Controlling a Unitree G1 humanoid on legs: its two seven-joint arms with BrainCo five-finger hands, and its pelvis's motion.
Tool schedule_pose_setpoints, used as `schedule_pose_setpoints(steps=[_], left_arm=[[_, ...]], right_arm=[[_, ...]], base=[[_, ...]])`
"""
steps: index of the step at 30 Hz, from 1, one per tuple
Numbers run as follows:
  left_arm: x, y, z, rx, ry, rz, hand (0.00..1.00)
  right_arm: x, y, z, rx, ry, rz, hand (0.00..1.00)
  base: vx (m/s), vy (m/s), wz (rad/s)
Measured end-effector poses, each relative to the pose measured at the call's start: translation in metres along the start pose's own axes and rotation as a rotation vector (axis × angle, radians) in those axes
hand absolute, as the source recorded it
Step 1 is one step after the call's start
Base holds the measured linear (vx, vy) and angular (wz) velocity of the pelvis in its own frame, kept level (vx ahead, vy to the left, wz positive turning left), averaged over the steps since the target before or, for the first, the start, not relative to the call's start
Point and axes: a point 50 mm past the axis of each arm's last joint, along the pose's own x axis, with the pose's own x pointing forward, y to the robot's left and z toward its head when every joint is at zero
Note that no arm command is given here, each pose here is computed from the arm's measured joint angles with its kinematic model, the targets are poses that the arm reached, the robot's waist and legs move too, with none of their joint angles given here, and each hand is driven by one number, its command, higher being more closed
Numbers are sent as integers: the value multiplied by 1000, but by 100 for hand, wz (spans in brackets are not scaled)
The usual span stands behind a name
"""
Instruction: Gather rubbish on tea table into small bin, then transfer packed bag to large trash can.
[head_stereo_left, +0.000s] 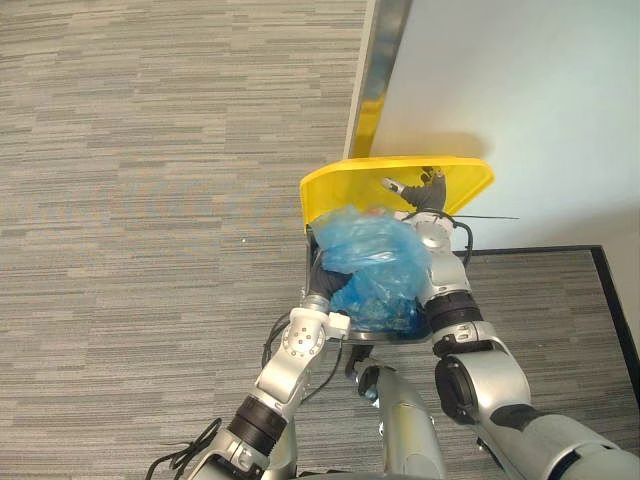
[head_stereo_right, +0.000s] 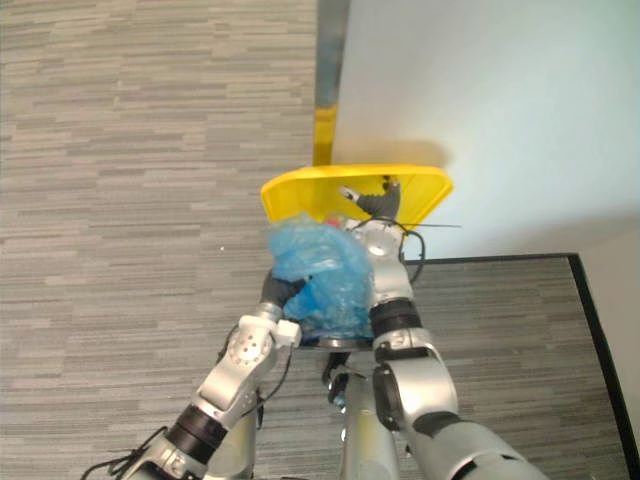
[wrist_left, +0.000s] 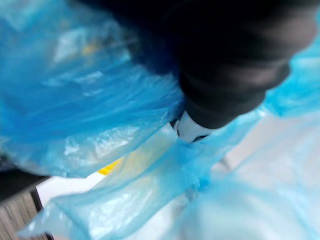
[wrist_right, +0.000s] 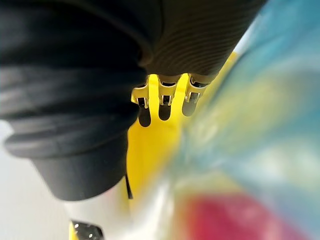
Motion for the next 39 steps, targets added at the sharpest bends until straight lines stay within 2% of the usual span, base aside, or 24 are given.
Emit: schedule_pose_setpoints(steps=[6,14,18,23,24,30,39], left_arm=[[5,-1,-1,30,5,-7,100],[46,0,-5,229,62,-42,100],[69,17,8,256,53,65,100],[79,40,9,250,99,185,100],[80,41,9,249,103,191,0],[90,49,23,279,76,256,0],[92,49,27,286,67,257,0]], right_arm=[[10,2,21,-6,-31,-2,0],[13,4,74,24,-208,16,0],[5,14,127,25,-399,69,0],[-7,12,166,34,-568,87,0],[-8,12,168,40,-580,90,0],[-14,21,176,28,-620,135,0],[-18,31,180,-4,-640,184,0]], base=[[-27,-7,-8],[-80,-6,-15],[-121,-9,-14],[-112,-48,-7],[-127,-44,-13],[-103,-44,-8],[-54,-96,-3]])
